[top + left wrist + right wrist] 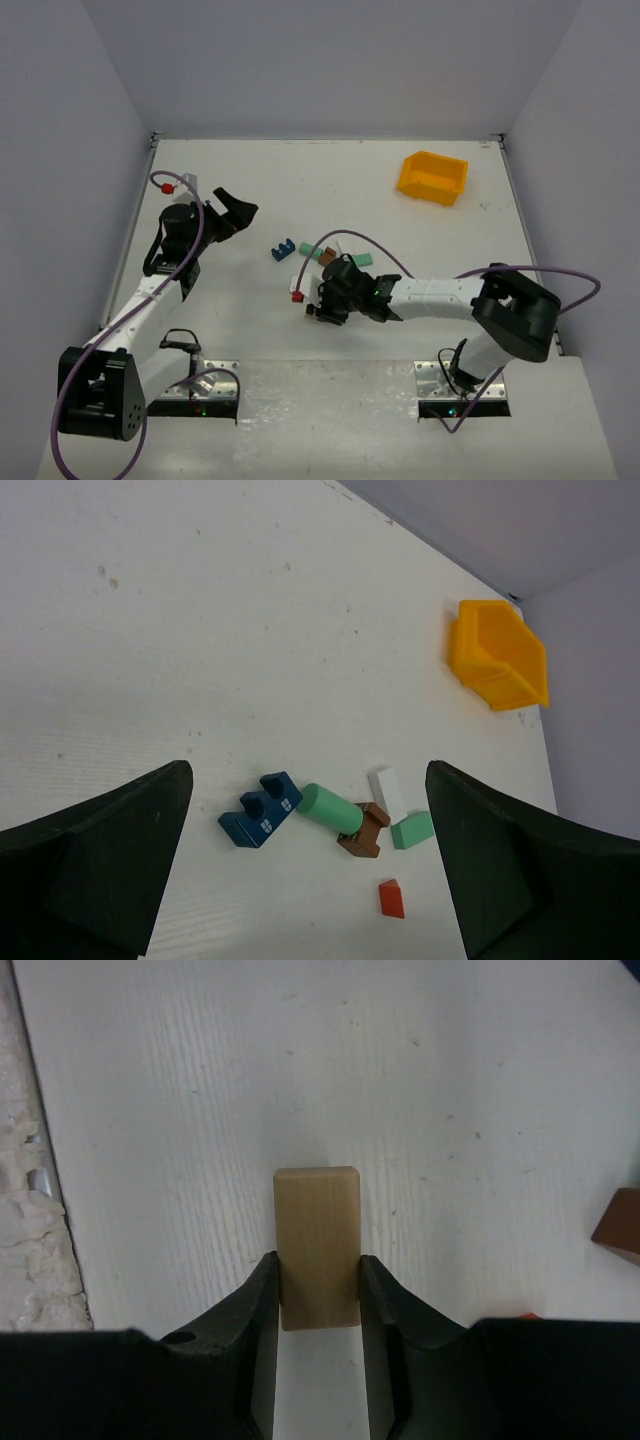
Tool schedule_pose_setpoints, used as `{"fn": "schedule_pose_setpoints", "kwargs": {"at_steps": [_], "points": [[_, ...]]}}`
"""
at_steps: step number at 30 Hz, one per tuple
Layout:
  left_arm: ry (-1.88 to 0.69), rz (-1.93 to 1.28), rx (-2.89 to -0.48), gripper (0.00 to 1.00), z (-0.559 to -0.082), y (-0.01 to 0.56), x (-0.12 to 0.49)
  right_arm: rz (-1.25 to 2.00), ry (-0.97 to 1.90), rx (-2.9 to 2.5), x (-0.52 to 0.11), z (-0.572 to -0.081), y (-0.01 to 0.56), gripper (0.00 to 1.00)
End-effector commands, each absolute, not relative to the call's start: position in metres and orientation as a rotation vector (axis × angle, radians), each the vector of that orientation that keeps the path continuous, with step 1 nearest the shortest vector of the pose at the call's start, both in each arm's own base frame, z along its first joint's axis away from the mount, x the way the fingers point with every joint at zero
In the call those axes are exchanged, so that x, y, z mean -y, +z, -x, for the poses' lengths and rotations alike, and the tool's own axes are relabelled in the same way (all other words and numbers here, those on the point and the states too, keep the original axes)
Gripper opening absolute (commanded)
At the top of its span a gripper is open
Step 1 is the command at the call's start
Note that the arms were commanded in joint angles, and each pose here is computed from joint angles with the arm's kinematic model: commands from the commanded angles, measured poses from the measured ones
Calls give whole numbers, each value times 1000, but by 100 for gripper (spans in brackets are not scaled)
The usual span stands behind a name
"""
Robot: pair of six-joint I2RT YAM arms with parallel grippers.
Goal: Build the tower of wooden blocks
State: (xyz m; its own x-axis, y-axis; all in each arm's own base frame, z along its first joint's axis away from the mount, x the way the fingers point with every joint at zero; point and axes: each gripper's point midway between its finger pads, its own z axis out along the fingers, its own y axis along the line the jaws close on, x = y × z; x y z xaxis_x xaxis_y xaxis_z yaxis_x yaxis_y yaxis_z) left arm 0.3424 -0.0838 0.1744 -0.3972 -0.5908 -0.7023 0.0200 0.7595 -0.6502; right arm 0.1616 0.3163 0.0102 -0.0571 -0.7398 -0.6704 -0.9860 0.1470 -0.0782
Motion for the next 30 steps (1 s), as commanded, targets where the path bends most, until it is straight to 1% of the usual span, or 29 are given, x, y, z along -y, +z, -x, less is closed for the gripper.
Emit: {"fn": "schedule_pose_setpoints", "kwargs": {"at_steps": [1,6,8,10,13,17,18,20,22,23,26,28,30], "points": [[-697,426,-1827,100,-345,185,80,1589,549,-1788,-348,-180,25,8],[-695,427,-1832,100,-346,183,80,1624,548,-1778,-353,-179,16,12],[-693,429,-1834,100,-346,182,79,1626,536,-1784,-353,-181,14,16],[-696,429,-1835,100,-346,182,80,1627,524,-1791,-352,-182,13,27],[-703,426,-1833,100,-347,183,81,1614,498,-1801,-351,-187,14,37],[-720,416,-1835,100,-346,183,84,1577,477,-1800,-351,-192,24,56],[-721,415,-1835,100,-346,182,84,1568,474,-1804,-351,-192,24,57],[-719,417,-1834,100,-346,182,83,1549,467,-1802,-350,-194,29,63],[-720,411,-1828,100,-346,185,84,1488,450,-1783,-349,-200,48,82],[-718,411,-1826,100,-346,185,83,1473,451,-1772,-349,-201,53,87],[-718,410,-1826,100,-347,185,83,1376,360,-1770,-338,-218,68,97],[-733,399,-1834,100,-346,184,86,1259,309,-1800,-322,-238,83,99],[-740,393,-1835,100,-346,184,87,1137,366,-1870,-300,-256,95,99]]}}
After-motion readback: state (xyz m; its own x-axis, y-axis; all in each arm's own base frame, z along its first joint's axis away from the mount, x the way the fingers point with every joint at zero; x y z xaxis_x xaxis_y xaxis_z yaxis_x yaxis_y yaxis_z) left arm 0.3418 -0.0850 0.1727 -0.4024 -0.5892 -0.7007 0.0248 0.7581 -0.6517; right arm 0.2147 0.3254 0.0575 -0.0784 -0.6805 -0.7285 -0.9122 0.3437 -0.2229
